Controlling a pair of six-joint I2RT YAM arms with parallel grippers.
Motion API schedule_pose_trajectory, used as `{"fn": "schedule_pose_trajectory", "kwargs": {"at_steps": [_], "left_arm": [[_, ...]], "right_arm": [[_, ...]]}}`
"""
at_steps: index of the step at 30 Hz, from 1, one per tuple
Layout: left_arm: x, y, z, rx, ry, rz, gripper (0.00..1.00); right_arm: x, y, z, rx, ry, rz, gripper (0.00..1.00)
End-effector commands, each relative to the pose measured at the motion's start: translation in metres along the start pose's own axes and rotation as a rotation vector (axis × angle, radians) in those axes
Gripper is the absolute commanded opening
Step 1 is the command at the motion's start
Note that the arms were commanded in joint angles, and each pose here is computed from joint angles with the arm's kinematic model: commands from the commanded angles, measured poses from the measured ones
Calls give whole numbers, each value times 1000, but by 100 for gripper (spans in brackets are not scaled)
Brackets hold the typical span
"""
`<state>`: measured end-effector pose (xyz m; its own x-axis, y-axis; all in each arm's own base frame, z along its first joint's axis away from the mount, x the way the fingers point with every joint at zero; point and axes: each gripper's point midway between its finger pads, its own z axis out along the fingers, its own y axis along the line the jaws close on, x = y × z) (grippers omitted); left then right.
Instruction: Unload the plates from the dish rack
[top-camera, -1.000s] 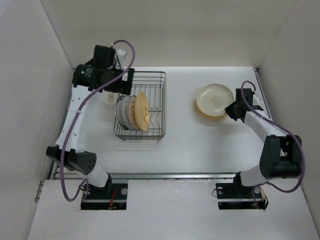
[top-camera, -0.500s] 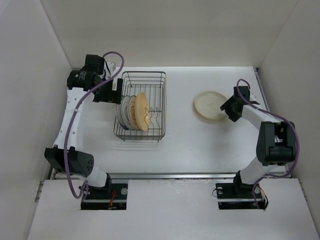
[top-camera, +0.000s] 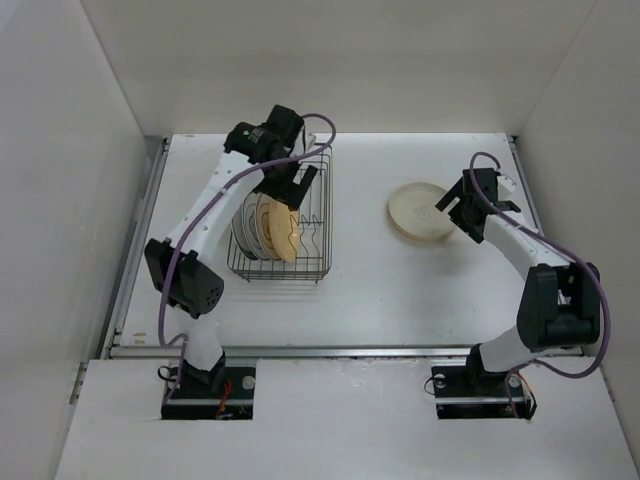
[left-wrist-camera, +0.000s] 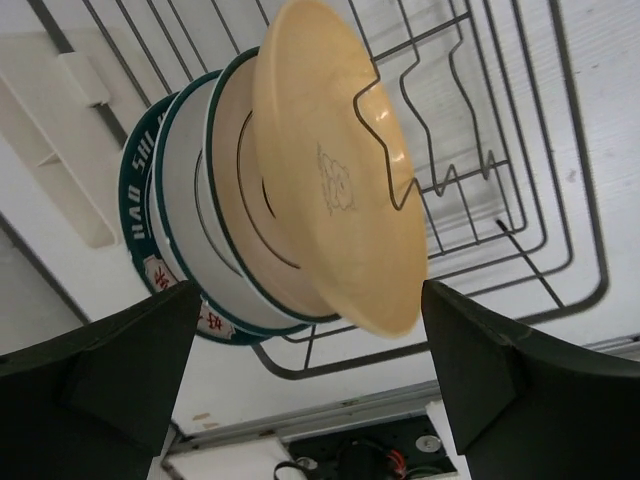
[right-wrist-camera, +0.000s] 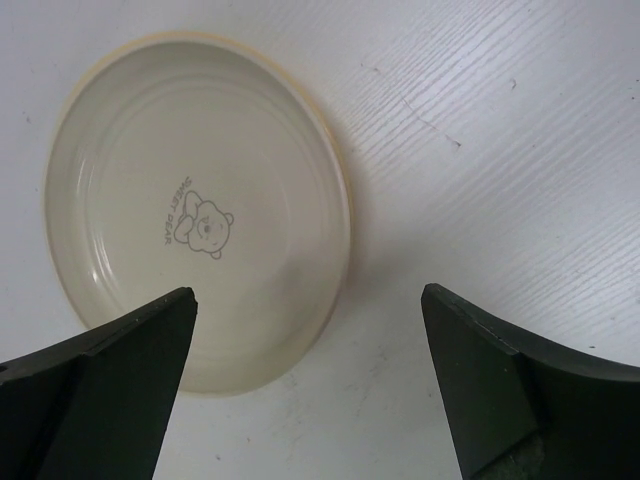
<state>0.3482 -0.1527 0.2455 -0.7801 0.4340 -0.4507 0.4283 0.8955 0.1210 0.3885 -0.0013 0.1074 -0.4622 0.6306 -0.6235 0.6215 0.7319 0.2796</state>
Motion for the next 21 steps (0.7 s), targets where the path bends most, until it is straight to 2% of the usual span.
{"fn": "schedule_pose_trajectory", "kwargs": {"at_steps": [1, 5, 8, 9, 12, 13, 16, 21], "left_arm": [[-3, 10, -4, -143, 27, 63, 90], [-4, 19, 13, -255, 71, 88, 84], [-1, 21, 18, -277, 102, 88, 69], [0, 21, 21, -277, 111, 90, 56], [2, 19, 21, -268, 119, 83, 34], [2, 19, 21, -268, 119, 83, 19], [-1, 21, 15, -279, 98, 69, 0], [-13, 24, 2, -288, 41, 43, 0]], "right_arm": [[-12, -2, -7, 10, -43, -5, 100], [-10, -2, -10, -6, -44, -10, 100], [-12, -2, -12, -14, -54, -6, 100], [-11, -4, -13, -14, -54, -15, 100], [-11, -4, -15, -20, -61, -12, 100], [-11, -4, -15, -20, -61, -12, 100], [-13, -4, -17, -26, -67, -19, 100], [-15, -3, -19, -31, -74, -25, 100]]}}
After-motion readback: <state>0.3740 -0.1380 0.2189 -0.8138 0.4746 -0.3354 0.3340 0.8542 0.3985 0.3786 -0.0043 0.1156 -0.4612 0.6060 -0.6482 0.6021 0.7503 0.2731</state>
